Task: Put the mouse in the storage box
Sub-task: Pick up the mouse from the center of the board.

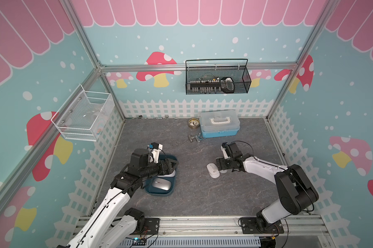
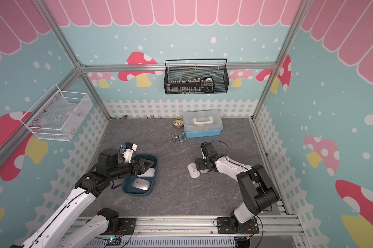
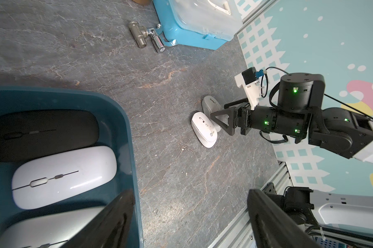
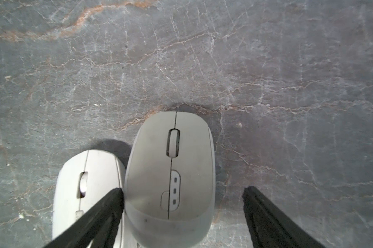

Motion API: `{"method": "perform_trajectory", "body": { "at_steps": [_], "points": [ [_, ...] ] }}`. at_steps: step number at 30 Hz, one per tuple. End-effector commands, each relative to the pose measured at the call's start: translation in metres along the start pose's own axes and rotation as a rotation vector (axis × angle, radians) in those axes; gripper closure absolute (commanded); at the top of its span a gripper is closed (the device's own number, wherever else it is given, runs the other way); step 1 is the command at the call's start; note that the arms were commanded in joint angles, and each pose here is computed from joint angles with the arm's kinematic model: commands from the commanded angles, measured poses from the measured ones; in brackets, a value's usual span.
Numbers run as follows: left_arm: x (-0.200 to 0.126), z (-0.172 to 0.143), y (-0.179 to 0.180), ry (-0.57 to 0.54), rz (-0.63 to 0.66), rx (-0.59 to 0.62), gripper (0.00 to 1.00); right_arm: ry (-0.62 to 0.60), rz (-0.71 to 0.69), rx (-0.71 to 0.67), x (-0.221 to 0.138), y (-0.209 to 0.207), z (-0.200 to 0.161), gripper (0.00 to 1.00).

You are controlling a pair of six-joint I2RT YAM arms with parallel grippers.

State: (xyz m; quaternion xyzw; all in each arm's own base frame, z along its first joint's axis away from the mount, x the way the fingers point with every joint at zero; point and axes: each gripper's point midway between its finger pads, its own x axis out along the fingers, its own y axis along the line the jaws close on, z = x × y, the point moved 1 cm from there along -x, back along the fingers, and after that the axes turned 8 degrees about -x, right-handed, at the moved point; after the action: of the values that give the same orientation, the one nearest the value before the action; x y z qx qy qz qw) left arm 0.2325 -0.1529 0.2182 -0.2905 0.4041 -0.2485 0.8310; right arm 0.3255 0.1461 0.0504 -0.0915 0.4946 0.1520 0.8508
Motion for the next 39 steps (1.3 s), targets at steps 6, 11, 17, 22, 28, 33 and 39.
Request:
{"method": "perform_trajectory", "body": {
  "at_steps": [6, 11, 17, 22, 28, 33, 39],
  "points": [
    [0.004, -0.001, 0.004, -0.001, 0.016, -0.001, 0.13, 0.071, -0.097, 0.06, 0.011, -0.022, -0.027, 0.11],
    [0.004, -0.002, 0.004, -0.001, 0.018, 0.001, 0.13, 0.077, -0.042, 0.046, 0.016, -0.013, -0.026, 0.13],
    [0.004, -0.003, 0.004, -0.001, 0.02, 0.003, 0.13, 0.091, -0.014, 0.044, 0.021, -0.008, -0.031, 0.21],
    [0.005, -0.004, 0.003, 0.001, 0.022, 0.004, 0.13, 0.083, 0.007, 0.036, 0.021, -0.005, -0.028, 0.38],
    [0.004, -0.005, 0.002, 0.0, 0.024, 0.008, 0.13, 0.035, 0.026, 0.03, 0.012, -0.002, -0.016, 0.49],
    [0.005, -0.008, 0.0, 0.009, 0.018, 0.011, 0.13, -0.13, 0.078, 0.003, -0.022, 0.006, 0.016, 0.57],
    [0.008, -0.01, -0.005, 0.039, -0.009, 0.016, 0.14, -0.415, 0.118, -0.048, -0.088, 0.012, 0.051, 0.61]
  ]
}}
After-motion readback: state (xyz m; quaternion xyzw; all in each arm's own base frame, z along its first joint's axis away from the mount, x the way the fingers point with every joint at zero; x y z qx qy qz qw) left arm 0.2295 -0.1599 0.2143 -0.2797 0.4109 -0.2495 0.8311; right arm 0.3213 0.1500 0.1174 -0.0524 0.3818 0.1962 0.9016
